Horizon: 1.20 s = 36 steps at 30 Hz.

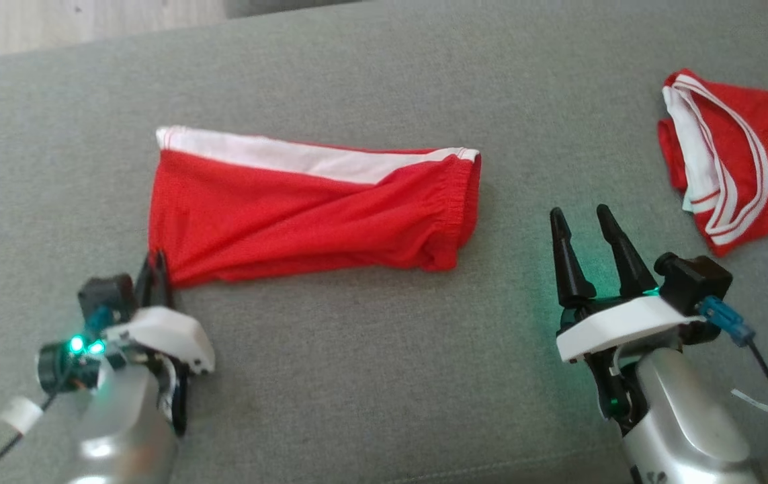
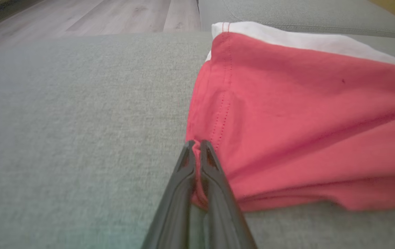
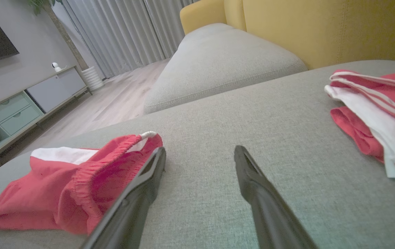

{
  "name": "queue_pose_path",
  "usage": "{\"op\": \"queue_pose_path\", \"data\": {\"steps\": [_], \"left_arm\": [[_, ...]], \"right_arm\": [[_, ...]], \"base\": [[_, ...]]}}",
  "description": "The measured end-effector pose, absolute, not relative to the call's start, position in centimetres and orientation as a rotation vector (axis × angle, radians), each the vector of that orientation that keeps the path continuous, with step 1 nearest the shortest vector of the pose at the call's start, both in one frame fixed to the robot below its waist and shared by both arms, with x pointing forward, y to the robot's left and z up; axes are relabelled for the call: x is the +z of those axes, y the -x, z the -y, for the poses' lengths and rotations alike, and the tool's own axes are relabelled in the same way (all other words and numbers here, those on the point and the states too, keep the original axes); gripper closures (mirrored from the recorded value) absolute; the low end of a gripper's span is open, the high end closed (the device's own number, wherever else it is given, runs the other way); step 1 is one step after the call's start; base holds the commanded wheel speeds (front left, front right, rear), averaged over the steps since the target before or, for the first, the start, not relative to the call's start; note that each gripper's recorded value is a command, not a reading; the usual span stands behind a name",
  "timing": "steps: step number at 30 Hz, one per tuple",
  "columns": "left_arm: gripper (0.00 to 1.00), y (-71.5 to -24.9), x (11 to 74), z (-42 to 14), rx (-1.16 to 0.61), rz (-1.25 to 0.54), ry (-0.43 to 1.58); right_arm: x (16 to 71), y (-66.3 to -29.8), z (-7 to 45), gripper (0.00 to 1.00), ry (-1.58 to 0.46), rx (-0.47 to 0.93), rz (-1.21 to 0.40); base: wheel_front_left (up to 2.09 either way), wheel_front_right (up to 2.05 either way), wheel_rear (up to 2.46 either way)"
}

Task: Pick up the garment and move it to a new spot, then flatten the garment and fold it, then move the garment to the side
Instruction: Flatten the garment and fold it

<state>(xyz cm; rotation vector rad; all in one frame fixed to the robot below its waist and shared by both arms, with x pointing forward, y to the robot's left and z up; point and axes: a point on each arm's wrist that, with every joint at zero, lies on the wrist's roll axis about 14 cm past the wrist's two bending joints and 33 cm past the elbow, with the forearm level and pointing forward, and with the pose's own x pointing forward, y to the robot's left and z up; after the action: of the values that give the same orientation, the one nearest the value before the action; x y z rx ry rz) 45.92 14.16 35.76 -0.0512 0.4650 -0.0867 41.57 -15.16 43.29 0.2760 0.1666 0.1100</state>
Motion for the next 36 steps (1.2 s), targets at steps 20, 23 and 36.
{"op": "queue_pose_path", "data": {"steps": [20,23,36], "left_arm": [[0.00,-37.9,41.2,-18.0,0.080,-0.237,0.062],[0.00,-35.4,40.8,-18.8,0.104,-0.247,0.061],[0.00,-32.4,40.8,-20.6,0.138,-0.246,0.083]], "right_arm": [[46.7,-40.0,12.3,0.00,-0.240,0.206,-0.078],[46.9,-40.1,11.2,0.00,-0.235,0.236,-0.075],[46.6,-44.5,6.8,0.00,-0.185,0.342,-0.110]], "base": [[0.00,0.00,0.00],[0.00,0.00,0.00],[0.00,0.00,0.00]]}}
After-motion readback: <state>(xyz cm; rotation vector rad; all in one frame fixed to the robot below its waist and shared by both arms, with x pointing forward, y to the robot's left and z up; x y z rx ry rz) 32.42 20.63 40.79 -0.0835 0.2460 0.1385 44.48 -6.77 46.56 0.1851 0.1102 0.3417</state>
